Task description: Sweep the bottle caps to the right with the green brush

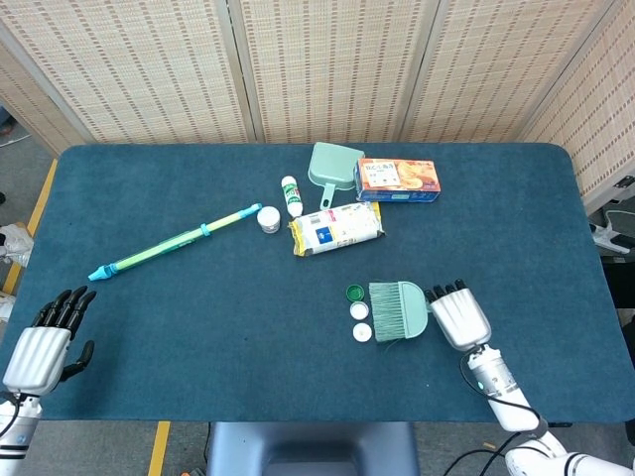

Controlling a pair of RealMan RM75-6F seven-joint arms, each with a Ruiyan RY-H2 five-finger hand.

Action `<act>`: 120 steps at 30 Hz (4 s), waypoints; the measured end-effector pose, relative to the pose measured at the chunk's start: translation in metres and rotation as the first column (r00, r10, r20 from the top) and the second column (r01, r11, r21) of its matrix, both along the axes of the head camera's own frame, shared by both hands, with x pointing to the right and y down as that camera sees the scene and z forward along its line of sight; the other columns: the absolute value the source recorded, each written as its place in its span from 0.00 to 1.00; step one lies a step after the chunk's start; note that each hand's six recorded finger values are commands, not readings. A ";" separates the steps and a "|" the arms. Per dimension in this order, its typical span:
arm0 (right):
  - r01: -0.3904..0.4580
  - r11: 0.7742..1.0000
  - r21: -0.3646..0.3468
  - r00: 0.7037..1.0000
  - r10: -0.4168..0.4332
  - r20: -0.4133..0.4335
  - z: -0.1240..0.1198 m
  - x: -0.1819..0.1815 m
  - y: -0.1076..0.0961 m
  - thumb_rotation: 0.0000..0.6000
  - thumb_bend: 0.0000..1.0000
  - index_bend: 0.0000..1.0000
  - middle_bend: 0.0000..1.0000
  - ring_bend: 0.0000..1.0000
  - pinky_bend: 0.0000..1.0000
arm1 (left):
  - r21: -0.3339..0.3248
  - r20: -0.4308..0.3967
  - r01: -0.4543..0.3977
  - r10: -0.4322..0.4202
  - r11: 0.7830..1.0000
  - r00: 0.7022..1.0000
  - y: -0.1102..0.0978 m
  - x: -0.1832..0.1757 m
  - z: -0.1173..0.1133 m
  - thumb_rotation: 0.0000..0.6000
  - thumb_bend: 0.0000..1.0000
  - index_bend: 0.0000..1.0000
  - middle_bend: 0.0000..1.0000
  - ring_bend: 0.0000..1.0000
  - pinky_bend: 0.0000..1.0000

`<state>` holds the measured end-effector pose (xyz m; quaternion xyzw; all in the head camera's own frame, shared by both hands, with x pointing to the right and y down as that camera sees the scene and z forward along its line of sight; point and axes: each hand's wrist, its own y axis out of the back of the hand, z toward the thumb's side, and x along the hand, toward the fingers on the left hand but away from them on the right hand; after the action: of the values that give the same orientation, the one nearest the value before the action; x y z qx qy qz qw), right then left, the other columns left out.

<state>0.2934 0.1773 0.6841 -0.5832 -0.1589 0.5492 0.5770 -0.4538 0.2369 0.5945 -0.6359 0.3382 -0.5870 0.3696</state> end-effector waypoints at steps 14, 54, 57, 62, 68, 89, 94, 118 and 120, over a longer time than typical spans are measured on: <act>0.336 0.939 0.071 0.887 -0.290 -0.359 -0.050 -0.084 -0.007 1.00 0.42 0.92 0.83 0.58 0.48 | -0.003 -0.014 -0.005 0.005 1.000 1.000 0.000 0.001 -0.001 1.00 0.45 0.00 0.00 0.01 0.16; 0.487 0.873 -0.035 0.653 -0.391 -0.648 -0.024 -0.151 -0.011 1.00 0.42 0.93 0.83 0.58 0.48 | 0.000 -0.018 -0.009 0.009 1.000 1.000 0.002 0.000 -0.004 1.00 0.45 0.00 0.00 0.01 0.16; 0.474 0.879 -0.042 0.646 -0.380 -0.662 -0.021 -0.143 -0.014 1.00 0.42 0.93 0.83 0.58 0.48 | 0.000 -0.016 -0.011 0.011 1.000 1.000 0.002 0.000 -0.003 1.00 0.45 0.00 0.00 0.01 0.16; 0.442 0.895 -0.051 0.633 -0.352 -0.689 -0.017 -0.126 -0.021 1.00 0.42 0.93 0.83 0.58 0.48 | -0.005 -0.013 -0.011 0.011 1.000 1.000 0.002 0.001 -0.002 1.00 0.45 0.00 0.00 0.01 0.16; 0.405 0.912 -0.062 0.621 -0.324 -0.713 -0.013 -0.102 -0.029 1.00 0.42 0.93 0.83 0.58 0.48 | -0.008 -0.010 -0.015 0.015 1.000 1.000 0.003 0.002 -0.001 1.00 0.45 0.00 0.00 0.01 0.16; 0.253 0.965 -0.064 0.567 -0.202 -0.799 -0.022 0.007 -0.056 1.00 0.42 0.93 0.83 0.58 0.48 | -0.039 0.020 -0.032 0.033 0.999 0.999 0.006 0.010 0.012 1.00 0.45 0.00 0.00 0.01 0.16; 0.223 0.974 -0.037 0.636 -0.174 -0.752 -0.031 0.008 -0.061 1.00 0.42 0.93 0.83 0.58 0.48 | -0.039 0.019 -0.035 0.036 0.999 0.999 0.006 0.012 0.013 1.00 0.45 0.00 0.00 0.01 0.16; 0.248 0.969 0.014 0.729 -0.177 -0.661 0.002 -0.103 -0.081 1.00 0.42 0.93 0.83 0.58 0.48 | -0.050 0.019 -0.014 0.015 0.999 1.000 0.003 0.004 0.013 1.00 0.45 0.00 0.00 0.01 0.16; 0.242 0.970 0.006 0.722 -0.176 -0.669 0.005 -0.103 -0.082 1.00 0.42 0.93 0.83 0.58 0.48 | -0.054 0.022 -0.014 0.015 0.998 1.000 0.003 0.004 0.014 1.00 0.45 0.00 0.00 0.01 0.16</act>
<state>0.1905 0.0958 0.6888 -0.3365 0.0979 0.6438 0.6802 -0.4501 0.2399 0.6087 -0.6413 0.3136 -0.6004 0.3605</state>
